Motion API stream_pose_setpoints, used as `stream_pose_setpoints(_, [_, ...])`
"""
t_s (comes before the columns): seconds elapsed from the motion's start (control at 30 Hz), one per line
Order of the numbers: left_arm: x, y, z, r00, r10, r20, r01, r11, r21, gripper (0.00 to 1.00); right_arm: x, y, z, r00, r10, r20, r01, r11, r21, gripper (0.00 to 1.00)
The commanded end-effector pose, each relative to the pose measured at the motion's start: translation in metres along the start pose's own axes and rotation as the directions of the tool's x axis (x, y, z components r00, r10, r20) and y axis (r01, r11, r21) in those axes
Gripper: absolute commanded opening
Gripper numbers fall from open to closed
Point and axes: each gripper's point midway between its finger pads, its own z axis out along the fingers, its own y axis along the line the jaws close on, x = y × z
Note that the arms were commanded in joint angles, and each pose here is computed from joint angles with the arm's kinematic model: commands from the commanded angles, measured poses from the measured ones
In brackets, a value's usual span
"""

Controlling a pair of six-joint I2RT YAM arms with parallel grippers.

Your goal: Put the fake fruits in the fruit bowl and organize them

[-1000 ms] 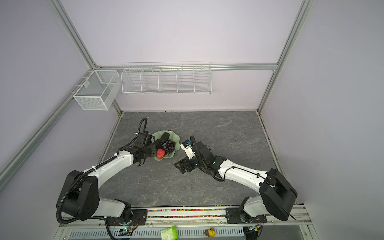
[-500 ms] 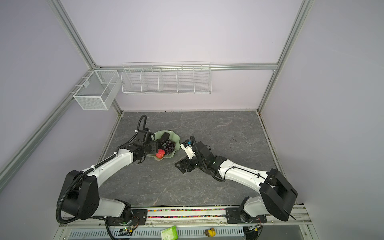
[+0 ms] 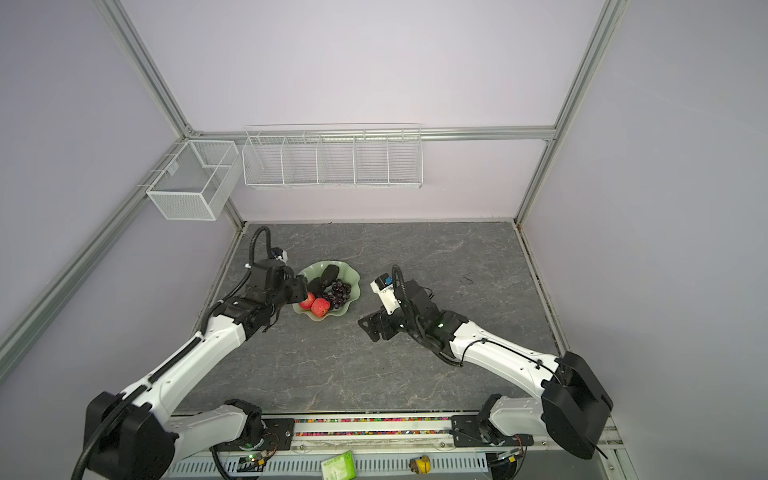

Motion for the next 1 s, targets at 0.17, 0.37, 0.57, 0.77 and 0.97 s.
stream_pose_setpoints(0.17, [-0.015,0.104,-0.058,0.949,0.013,0.316,0.142,0.876,-0.461,1.0,-0.011,-0.17,-0.137,0.934,0.007,0.356,-0.253,0.717,0.649,0.89])
stream_pose_setpoints(0.37, [0.029,0.153,-0.028,0.943,0.03,0.333,0.193,0.764,-0.615,1.0,0.04,-0.237,-0.161,0.912,0.014,0.409,-0.357,0.517,0.778,0.89])
stream_pose_setpoints(0.57, [0.045,0.185,0.008,0.943,-0.1,0.316,0.279,0.757,-0.59,1.0,0.039,-0.284,-0.173,0.941,-0.056,0.333,-0.28,0.423,0.862,0.89])
stream_pose_setpoints(0.77, [0.02,0.165,0.041,0.929,-0.035,0.367,0.214,0.863,-0.457,1.0,0.052,-0.31,-0.148,0.934,-0.028,0.356,-0.295,0.5,0.814,0.89])
stream_pose_setpoints(0.97, [0.018,0.132,0.074,0.922,0.042,0.386,0.078,0.954,-0.29,0.99,0.028,-0.306,-0.126,0.926,-0.123,0.357,-0.213,0.611,0.763,0.89])
